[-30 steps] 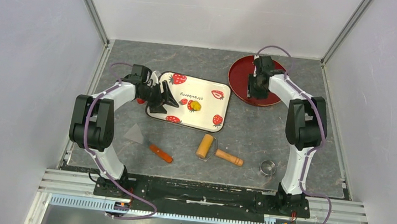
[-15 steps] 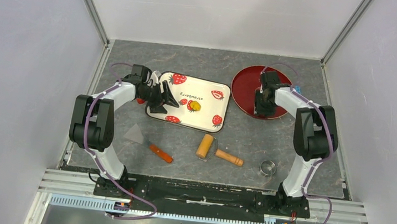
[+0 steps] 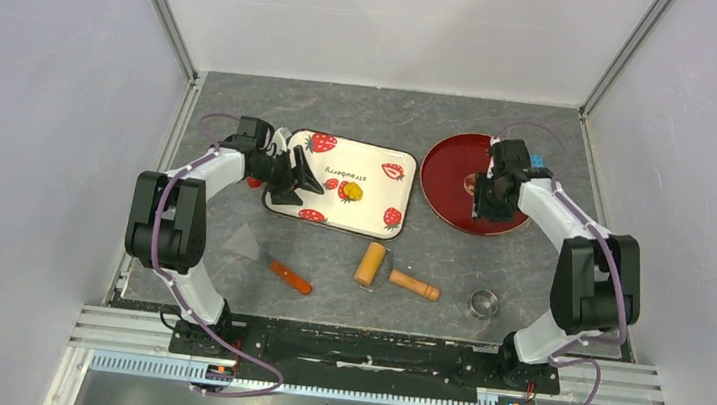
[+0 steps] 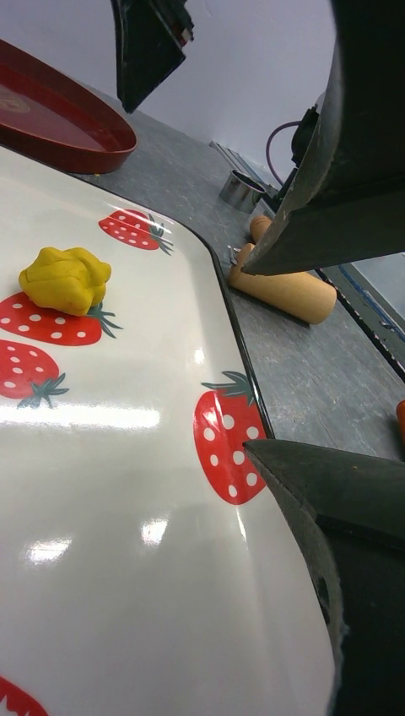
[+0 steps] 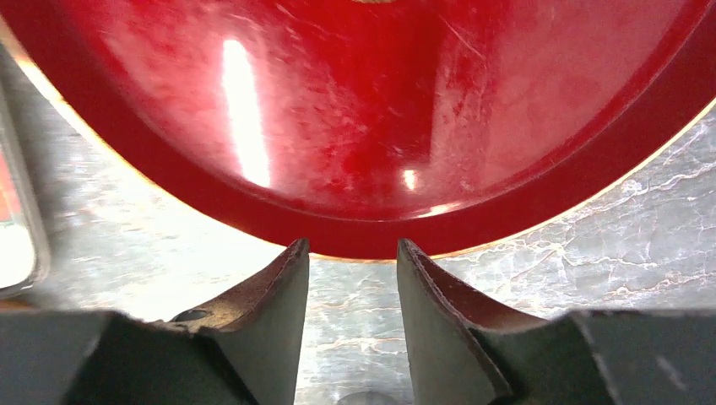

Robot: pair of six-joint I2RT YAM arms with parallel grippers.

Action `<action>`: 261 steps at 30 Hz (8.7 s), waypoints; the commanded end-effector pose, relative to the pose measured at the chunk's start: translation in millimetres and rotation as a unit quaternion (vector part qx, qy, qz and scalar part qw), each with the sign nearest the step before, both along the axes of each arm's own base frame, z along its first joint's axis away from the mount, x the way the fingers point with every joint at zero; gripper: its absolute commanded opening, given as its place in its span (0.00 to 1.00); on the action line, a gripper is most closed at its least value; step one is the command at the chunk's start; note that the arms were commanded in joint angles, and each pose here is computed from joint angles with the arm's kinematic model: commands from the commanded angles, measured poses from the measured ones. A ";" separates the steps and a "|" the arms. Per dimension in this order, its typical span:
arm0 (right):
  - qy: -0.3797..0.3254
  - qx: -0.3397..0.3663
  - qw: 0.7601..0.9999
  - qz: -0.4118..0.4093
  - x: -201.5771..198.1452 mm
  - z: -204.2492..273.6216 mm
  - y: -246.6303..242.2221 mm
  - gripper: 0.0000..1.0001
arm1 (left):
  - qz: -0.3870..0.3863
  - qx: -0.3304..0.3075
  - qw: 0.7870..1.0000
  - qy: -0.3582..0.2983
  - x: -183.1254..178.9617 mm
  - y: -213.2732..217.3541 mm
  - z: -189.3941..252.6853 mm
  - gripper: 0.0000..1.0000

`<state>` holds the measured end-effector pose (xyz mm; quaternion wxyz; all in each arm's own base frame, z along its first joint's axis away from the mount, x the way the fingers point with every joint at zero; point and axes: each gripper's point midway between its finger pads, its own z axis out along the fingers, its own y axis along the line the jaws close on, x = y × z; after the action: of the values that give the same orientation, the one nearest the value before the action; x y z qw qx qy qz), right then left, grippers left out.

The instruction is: Roll out the dumpling wrappers from the dough

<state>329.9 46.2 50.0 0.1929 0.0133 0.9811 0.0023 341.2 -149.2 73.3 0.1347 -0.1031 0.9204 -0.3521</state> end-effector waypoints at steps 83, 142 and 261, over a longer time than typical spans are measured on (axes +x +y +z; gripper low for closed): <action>-0.090 0.086 0.991 0.048 29.3 42.6 116.1 0.30 | -0.029 -0.003 0.998 -0.050 5.7 -6.4 17.8 0.75; -0.124 0.228 0.965 -0.043 -62.6 24.2 50.2 0.50 | -0.275 0.327 0.898 -0.104 -183.7 -189.0 -53.0 0.52; 0.041 0.480 0.837 0.260 -116.3 68.9 319.9 0.00 | -0.128 0.102 0.975 -0.147 -170.3 -77.1 23.8 0.42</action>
<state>205.9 358.4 104.8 0.0943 -0.1375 0.8425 0.5122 164.2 -211.5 78.0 0.2080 0.0758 0.9457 -0.2379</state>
